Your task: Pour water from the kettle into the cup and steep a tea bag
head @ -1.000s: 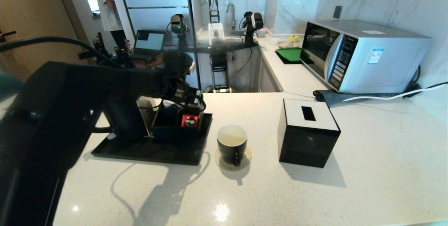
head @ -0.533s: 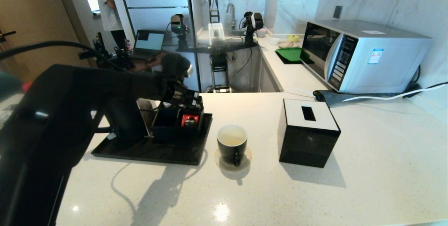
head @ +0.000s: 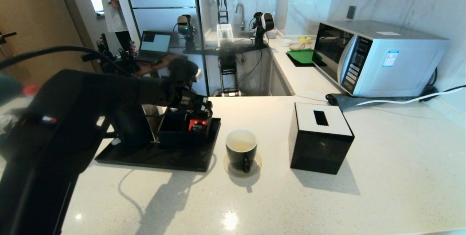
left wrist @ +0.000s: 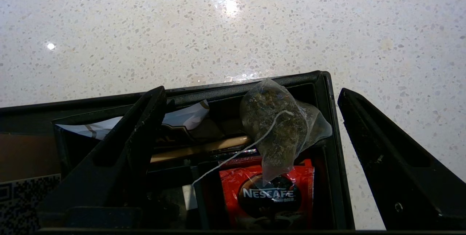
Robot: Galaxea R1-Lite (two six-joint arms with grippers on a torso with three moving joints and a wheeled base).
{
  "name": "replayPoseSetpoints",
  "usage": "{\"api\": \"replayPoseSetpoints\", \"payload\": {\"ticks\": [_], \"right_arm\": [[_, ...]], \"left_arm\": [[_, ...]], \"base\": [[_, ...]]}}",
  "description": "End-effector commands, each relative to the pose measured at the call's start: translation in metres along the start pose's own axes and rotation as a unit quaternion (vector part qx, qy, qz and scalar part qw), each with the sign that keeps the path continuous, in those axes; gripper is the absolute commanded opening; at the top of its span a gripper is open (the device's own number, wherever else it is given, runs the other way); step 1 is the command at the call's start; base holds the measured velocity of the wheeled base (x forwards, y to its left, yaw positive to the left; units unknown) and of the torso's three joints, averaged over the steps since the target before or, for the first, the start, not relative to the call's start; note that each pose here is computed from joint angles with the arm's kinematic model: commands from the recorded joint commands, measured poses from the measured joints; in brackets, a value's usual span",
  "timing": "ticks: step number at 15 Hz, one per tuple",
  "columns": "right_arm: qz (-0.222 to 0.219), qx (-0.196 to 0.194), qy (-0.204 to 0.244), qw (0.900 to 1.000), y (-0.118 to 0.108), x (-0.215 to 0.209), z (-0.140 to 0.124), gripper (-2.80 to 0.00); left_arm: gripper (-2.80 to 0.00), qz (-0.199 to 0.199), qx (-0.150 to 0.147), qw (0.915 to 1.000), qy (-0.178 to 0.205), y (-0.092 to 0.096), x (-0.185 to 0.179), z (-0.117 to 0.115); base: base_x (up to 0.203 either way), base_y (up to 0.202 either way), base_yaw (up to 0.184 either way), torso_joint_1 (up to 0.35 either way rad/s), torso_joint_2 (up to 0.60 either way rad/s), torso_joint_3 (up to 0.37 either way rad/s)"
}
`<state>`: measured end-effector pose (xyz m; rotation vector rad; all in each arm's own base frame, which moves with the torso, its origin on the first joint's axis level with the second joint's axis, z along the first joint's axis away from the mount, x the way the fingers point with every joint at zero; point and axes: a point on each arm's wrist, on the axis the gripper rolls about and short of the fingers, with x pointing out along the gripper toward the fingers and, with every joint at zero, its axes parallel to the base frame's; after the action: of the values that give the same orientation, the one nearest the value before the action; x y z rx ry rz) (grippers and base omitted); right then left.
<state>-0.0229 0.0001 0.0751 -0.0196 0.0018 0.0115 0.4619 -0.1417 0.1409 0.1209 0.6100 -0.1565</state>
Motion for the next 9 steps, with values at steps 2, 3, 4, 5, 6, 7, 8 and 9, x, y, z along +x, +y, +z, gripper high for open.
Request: {"api": "replayPoseSetpoints", "payload": {"ticks": [2, 3, 4, 5, 6, 7, 8, 9], "right_arm": [[0.0, 0.0, 0.001, 1.0, 0.0, 0.0001, 0.0, -2.8], [0.0, 0.0, 0.001, 1.0, 0.0, 0.0001, 0.0, -2.8], [0.0, 0.0, 0.001, 1.0, 0.0, 0.0001, 0.0, -2.8], [0.0, 0.0, 0.001, 1.0, 0.0, 0.0001, 0.0, -2.8], [0.0, 0.0, 0.001, 1.0, 0.0, 0.0001, 0.0, -2.8], [0.0, 0.0, 0.001, 1.0, 0.0, 0.0001, 0.0, -2.8], [0.0, 0.0, 0.001, 1.0, 0.0, 0.0001, 0.0, -2.8], [0.0, 0.0, 0.001, 1.0, 0.0, 0.0001, 0.0, -2.8]], "left_arm": [[0.0, 0.001, -0.001, 1.0, -0.001, 0.0005, 0.0032, -0.0017], [0.0, 0.001, -0.001, 1.0, -0.003, 0.0003, 0.0049, -0.0024], [-2.8, 0.001, -0.001, 1.0, -0.004, 0.0002, 0.0052, -0.0023], [-2.8, 0.001, -0.001, 1.0, -0.004, 0.0001, 0.006, -0.0025], [-2.8, 0.0, 0.0, 1.0, -0.003, -0.0006, 0.0074, -0.0031], [-2.8, 0.0, 0.0, 1.0, -0.003, -0.0009, 0.0079, -0.0032], [-2.8, 0.0, 0.0, 1.0, -0.002, -0.0009, 0.0081, -0.0036], [-2.8, 0.0, 0.0, 1.0, -0.002, -0.0009, 0.0082, -0.004]], "base": [[0.0, 0.0, 0.0, 0.0, 0.0, 0.0], [0.0, 0.0, 0.0, 0.0, 0.0, 0.0], [0.0, 0.0, 0.0, 0.0, 0.0, 0.0], [0.0, 0.0, 0.0, 0.0, 0.0, 0.0], [0.0, 0.0, 0.0, 0.0, 0.0, 0.0], [0.0, 0.0, 0.0, 0.0, 0.0, 0.0], [0.0, 0.0, 0.0, 0.0, 0.0, 0.0], [0.0, 0.0, 0.0, 0.0, 0.0, 0.0]]}}
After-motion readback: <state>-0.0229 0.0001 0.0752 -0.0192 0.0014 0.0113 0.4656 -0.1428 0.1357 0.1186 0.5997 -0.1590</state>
